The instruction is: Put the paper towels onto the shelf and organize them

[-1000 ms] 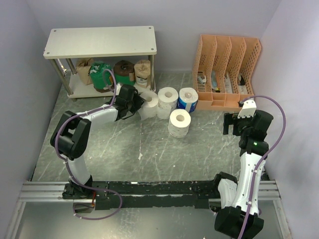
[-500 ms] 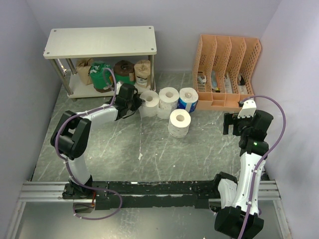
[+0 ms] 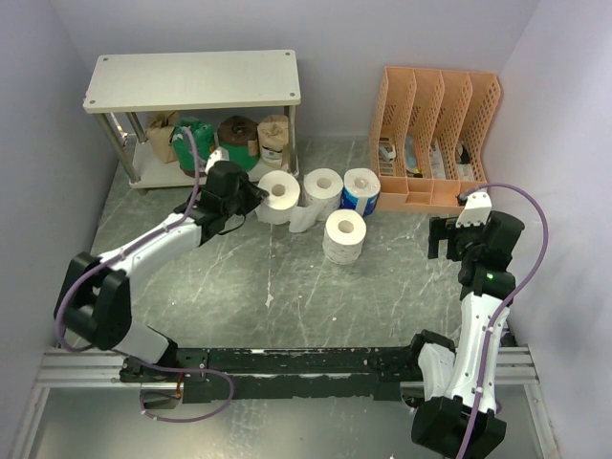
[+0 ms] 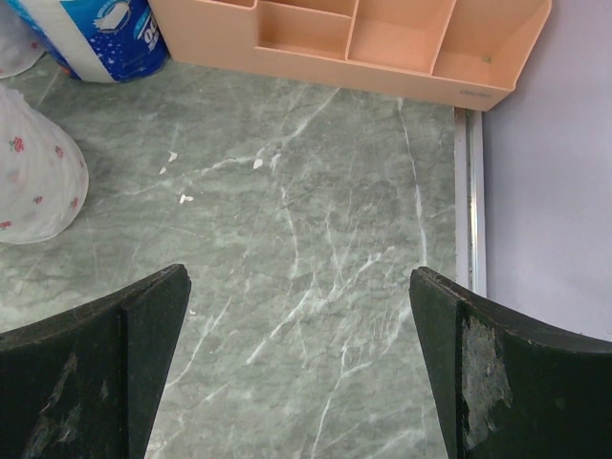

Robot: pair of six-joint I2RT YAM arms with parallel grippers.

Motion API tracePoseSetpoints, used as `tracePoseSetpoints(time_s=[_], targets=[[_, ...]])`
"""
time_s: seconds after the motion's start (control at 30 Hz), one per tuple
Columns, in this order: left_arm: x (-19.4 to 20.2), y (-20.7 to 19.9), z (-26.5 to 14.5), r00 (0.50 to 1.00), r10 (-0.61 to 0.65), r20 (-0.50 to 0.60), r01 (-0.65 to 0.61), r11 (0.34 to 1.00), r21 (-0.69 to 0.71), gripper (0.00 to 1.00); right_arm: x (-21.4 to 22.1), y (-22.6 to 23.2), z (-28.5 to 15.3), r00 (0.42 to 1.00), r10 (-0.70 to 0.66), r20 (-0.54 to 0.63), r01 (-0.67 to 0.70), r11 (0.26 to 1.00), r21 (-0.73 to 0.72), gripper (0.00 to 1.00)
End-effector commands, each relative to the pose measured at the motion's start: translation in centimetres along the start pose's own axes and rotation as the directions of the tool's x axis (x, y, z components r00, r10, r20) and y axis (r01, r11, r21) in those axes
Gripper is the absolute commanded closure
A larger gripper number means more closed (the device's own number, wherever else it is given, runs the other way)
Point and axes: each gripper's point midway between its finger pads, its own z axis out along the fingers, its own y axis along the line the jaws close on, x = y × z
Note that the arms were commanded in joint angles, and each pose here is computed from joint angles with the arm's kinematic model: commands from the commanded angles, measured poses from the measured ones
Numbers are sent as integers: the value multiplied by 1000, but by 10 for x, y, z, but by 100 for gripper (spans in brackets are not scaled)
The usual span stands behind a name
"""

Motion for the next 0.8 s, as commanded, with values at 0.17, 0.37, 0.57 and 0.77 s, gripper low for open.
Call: tracePoseSetpoints(time_s=[0.17, 0.37, 0.57, 0.77], targets=[[-60, -37, -64, 988, 26, 149, -37, 997, 69, 93, -3, 3, -2, 1000, -16, 17, 16, 1000, -14, 0], [-113, -57, -101, 976, -53, 212, 37, 996, 78, 93, -4, 3, -2, 1000, -15, 19, 15, 1000, -13, 0], [-161, -81, -135, 967, -105, 234, 76, 989, 127, 93, -4, 4, -3, 1000, -17, 19, 18, 1000, -16, 0], [-201, -108, -163, 958, -135, 251, 85, 976, 200, 93, -3, 4, -3, 1000, -16, 18, 16, 1000, -18, 0]])
